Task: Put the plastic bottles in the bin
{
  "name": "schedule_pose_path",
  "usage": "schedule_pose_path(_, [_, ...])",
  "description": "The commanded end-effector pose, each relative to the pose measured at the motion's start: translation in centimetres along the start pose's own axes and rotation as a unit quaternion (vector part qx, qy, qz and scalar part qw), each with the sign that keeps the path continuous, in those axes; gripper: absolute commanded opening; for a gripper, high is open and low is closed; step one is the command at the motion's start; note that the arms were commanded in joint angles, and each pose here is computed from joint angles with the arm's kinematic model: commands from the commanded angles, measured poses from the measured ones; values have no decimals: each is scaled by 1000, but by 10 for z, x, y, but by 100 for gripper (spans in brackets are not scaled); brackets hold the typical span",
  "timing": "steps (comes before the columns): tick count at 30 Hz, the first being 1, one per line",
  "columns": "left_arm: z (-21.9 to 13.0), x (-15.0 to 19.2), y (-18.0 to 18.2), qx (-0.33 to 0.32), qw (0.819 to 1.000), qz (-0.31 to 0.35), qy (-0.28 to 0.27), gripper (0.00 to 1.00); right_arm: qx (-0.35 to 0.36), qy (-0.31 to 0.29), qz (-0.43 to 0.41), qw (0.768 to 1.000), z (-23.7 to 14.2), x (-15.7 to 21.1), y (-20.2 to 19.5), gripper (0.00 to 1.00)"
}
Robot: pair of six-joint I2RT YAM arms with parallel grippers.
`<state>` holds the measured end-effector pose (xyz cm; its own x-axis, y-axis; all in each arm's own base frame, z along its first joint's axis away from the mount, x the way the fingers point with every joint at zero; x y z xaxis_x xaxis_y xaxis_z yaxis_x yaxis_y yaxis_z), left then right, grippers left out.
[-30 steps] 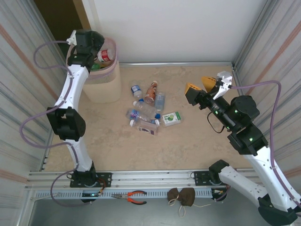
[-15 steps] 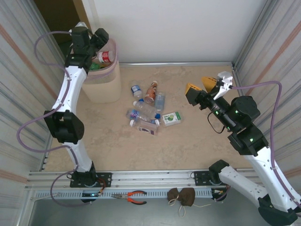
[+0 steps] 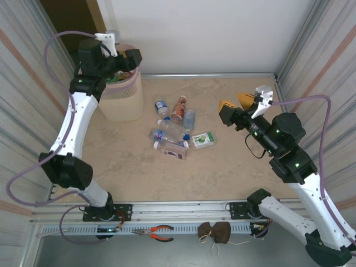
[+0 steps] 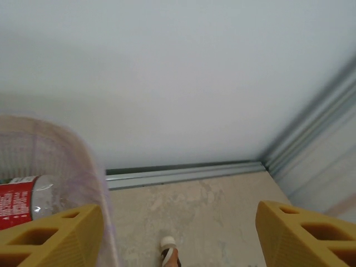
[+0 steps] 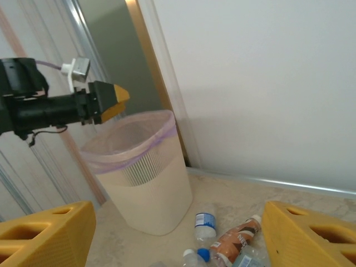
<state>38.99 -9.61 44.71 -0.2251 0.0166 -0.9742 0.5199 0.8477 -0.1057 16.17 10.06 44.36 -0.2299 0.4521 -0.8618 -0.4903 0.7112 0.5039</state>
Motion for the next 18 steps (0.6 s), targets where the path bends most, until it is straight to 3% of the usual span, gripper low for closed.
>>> schedule_pose_path(1, [-14,14,-31,69,994,81,30,73,8,-8,2,1000,-1,-3,-1,77])
schedule_pose_path(5, [-22,35,-49,75,992,79,66,72,8,-3,2,1000,1,-2,-2,77])
schedule_pose_path(11, [-28,76,-65,-28,992,-19,125,68,10,1,7,1000,3,1,-4,77])
schedule_pose_path(15, [-30,104,-77,-119,971,-122,167,65,13,4,13,1000,5,4,-6,77])
schedule_pose_path(18, [-36,126,-81,-184,942,-196,199,65,12,5,15,1000,4,4,-5,77])
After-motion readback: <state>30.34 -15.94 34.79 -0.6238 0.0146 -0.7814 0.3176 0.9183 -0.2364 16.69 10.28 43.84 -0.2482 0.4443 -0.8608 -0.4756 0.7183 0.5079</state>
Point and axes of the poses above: each hand's point on the last joint's axis, 136 mm out from that joint toward the fingers, its own z axis out along the fingers, its own y axis along the line the jaws close on, x = y × z, the point moved 9 cm from there along -z, back along the fingers, and after that the axes turned 13 degrees about z, right-handed, at the moved point
